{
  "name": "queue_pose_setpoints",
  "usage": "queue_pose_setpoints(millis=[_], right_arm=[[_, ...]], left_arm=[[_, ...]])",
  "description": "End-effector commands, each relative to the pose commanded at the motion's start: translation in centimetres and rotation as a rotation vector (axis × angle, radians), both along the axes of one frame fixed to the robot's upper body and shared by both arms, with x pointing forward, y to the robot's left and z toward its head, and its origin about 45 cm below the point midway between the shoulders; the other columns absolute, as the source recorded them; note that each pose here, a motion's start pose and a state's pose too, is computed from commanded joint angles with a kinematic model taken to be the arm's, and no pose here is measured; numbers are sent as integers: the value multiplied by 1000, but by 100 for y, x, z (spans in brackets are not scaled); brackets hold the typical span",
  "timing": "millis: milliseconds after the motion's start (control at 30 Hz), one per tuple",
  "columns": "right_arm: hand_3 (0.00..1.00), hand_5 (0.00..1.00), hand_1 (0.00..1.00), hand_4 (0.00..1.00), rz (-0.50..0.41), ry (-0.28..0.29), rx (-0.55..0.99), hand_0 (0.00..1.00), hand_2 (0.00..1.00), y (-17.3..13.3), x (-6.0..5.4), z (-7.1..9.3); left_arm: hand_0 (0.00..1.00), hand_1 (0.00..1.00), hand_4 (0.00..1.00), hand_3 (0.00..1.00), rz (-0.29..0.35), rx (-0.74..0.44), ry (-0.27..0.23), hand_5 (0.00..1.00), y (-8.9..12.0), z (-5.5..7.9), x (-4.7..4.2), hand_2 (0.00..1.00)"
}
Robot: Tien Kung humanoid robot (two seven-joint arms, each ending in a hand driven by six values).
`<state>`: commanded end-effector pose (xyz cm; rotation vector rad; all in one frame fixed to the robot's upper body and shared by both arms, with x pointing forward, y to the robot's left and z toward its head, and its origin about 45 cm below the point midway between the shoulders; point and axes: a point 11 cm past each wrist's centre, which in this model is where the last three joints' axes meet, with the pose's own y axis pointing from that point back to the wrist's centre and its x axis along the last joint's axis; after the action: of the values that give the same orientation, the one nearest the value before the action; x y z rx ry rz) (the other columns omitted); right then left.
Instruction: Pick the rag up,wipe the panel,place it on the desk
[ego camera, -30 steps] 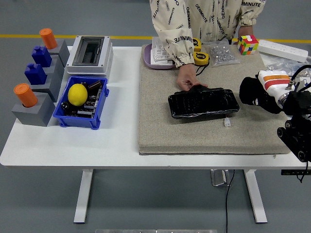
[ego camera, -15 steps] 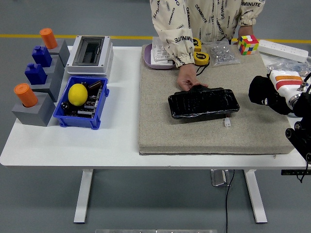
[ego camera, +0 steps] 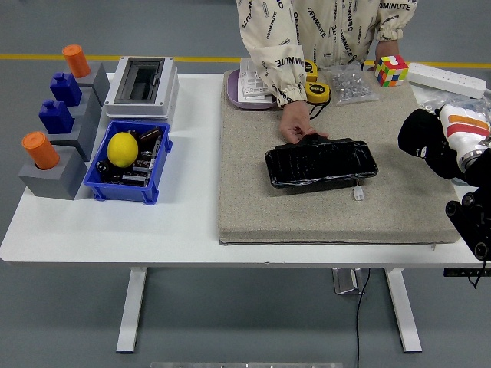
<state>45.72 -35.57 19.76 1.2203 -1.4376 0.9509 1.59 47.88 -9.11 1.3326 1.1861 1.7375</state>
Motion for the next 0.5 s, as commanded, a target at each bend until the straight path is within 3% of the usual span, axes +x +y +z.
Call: queue_pose_setpoints(millis=[500], right_arm=[[395,95,321,998,-34,11,30,242,356,-14,-20,-42]], left_arm=[[650,696,599,567,2,2,-2,476,8,5,8,740]])
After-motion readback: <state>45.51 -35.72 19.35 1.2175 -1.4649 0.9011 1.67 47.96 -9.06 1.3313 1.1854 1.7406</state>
